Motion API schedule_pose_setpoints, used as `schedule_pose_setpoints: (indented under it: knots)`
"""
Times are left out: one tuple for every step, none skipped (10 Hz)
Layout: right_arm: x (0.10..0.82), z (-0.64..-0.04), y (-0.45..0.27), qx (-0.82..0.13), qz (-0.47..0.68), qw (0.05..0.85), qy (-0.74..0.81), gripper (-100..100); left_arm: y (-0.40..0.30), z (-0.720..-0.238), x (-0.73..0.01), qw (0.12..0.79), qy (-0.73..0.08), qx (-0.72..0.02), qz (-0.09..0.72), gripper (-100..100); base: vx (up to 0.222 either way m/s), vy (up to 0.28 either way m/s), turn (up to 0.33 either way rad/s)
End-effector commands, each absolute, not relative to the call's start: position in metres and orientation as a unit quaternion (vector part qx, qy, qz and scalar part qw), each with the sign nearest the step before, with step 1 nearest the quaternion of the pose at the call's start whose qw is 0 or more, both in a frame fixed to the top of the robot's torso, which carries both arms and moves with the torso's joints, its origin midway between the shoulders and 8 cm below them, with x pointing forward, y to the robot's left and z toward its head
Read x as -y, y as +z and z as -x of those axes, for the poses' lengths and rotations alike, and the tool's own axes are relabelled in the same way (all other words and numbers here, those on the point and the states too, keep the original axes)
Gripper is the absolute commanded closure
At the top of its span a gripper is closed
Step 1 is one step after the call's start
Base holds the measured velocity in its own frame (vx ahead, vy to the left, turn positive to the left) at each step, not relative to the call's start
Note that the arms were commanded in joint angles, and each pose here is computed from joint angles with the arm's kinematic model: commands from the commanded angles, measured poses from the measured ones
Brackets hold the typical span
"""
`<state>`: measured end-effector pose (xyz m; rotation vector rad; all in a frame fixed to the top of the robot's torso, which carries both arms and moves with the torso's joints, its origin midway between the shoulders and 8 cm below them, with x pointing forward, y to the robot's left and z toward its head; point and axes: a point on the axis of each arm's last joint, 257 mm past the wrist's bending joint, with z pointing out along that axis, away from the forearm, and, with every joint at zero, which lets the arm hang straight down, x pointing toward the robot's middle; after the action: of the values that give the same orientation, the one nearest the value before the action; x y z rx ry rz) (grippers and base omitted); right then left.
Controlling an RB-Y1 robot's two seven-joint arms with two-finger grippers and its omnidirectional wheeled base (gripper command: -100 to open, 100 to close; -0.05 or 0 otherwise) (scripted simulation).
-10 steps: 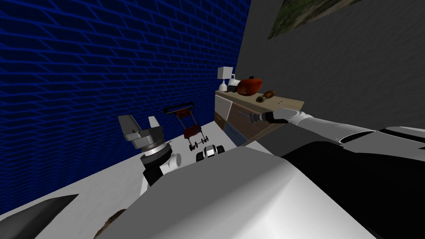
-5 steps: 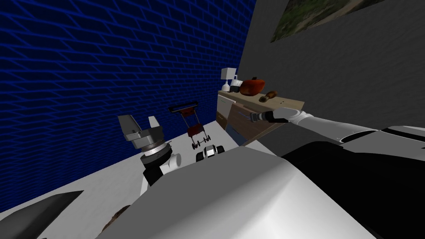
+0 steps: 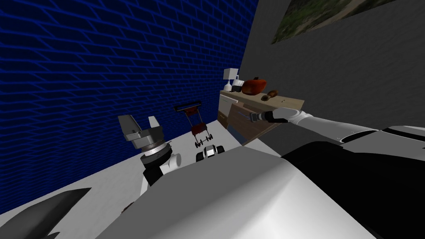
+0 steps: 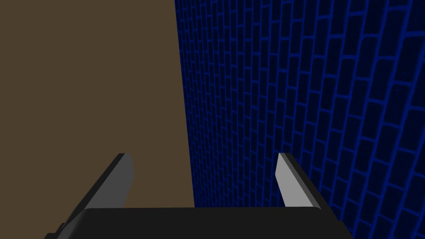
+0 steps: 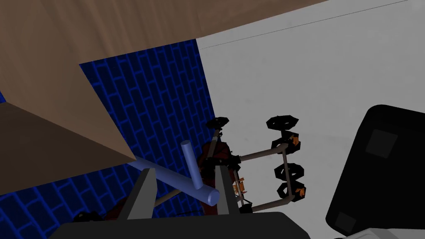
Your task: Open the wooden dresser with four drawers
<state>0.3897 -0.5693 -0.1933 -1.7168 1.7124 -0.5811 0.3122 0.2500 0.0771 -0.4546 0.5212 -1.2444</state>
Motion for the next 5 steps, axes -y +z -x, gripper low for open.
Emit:
schedule_pose_setpoints:
  knots:
    - [0.568, -0.384, -0.200, -0.654, 0.655, 0.313, -0.213, 100, 0.077, -0.312, -0.250, 0.757, -0.571, -0.239, 0.209, 0, -0.071, 0.200, -0.006]
    - [0.566, -0.396, -0.176, -0.646, 0.657, 0.319, -0.219, -100, 0.077, -0.312, -0.250, 0.757, -0.571, -0.239, 0.209, 0, -0.028, 0.112, -0.070]
    - [0.565, -0.398, -0.170, -0.645, 0.659, 0.320, -0.219, -100, 0.077, -0.312, -0.250, 0.757, -0.571, -0.239, 0.209, 0, 0.013, 0.002, -0.068]
    - [0.562, -0.403, -0.158, -0.642, 0.662, 0.320, -0.218, -100, 0.077, -0.312, -0.250, 0.757, -0.571, -0.239, 0.209, 0, 0.019, -0.032, -0.059]
    - [0.560, -0.407, -0.146, -0.639, 0.665, 0.321, -0.217, -100, 0.077, -0.312, -0.250, 0.757, -0.571, -0.239, 0.209, 0, 0.010, -0.026, -0.081]
